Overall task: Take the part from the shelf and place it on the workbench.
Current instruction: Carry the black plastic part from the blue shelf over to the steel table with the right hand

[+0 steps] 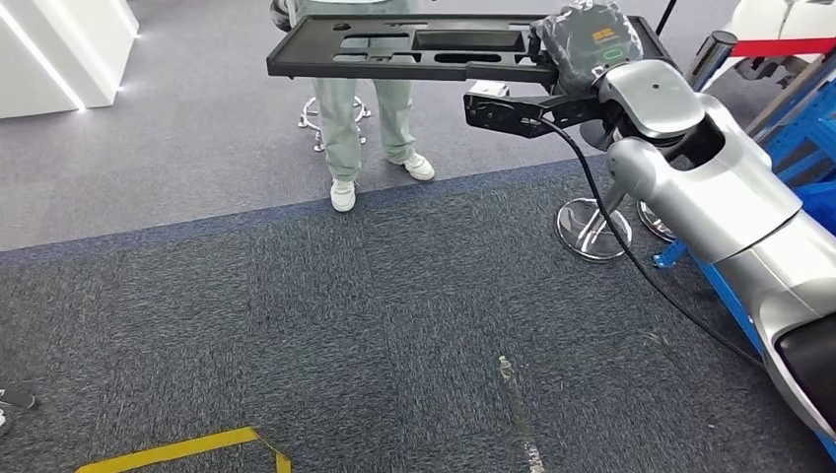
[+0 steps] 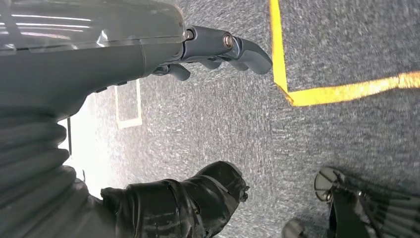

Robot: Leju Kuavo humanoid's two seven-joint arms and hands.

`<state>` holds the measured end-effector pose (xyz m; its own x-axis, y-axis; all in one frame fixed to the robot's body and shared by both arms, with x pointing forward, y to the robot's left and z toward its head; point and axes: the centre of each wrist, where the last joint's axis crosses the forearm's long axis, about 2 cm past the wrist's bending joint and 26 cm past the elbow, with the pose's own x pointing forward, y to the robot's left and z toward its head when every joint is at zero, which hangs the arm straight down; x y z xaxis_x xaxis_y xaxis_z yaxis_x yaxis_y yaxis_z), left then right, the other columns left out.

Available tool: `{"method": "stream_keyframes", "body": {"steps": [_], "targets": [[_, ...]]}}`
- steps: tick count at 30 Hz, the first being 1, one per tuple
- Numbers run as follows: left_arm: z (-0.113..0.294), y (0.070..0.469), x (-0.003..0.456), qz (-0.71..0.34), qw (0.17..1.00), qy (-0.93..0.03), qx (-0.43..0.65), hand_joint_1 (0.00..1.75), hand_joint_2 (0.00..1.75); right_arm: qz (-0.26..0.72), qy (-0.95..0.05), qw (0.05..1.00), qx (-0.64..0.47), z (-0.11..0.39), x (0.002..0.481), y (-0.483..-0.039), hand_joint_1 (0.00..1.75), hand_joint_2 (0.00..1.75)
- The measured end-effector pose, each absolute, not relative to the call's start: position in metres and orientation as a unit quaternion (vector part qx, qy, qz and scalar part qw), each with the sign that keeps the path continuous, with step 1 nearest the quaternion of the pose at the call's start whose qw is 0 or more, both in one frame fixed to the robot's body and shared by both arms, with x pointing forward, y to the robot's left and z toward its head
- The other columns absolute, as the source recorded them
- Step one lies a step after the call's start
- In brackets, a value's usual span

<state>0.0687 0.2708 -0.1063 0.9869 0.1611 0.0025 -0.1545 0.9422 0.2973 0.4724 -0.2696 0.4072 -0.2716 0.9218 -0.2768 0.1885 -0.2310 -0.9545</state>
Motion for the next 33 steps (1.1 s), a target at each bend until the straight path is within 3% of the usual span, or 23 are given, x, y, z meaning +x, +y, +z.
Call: {"method": "stream_keyframes", "body": {"steps": [33], "targets": [[-0.106, 0.273, 0.071, 0.068, 0.987, 0.006, 0.143, 0.0, 1.75, 0.597, -0.525, 0.323, -0.514, 0.396, 0.474, -0.27, 1.75, 1.75]]}}
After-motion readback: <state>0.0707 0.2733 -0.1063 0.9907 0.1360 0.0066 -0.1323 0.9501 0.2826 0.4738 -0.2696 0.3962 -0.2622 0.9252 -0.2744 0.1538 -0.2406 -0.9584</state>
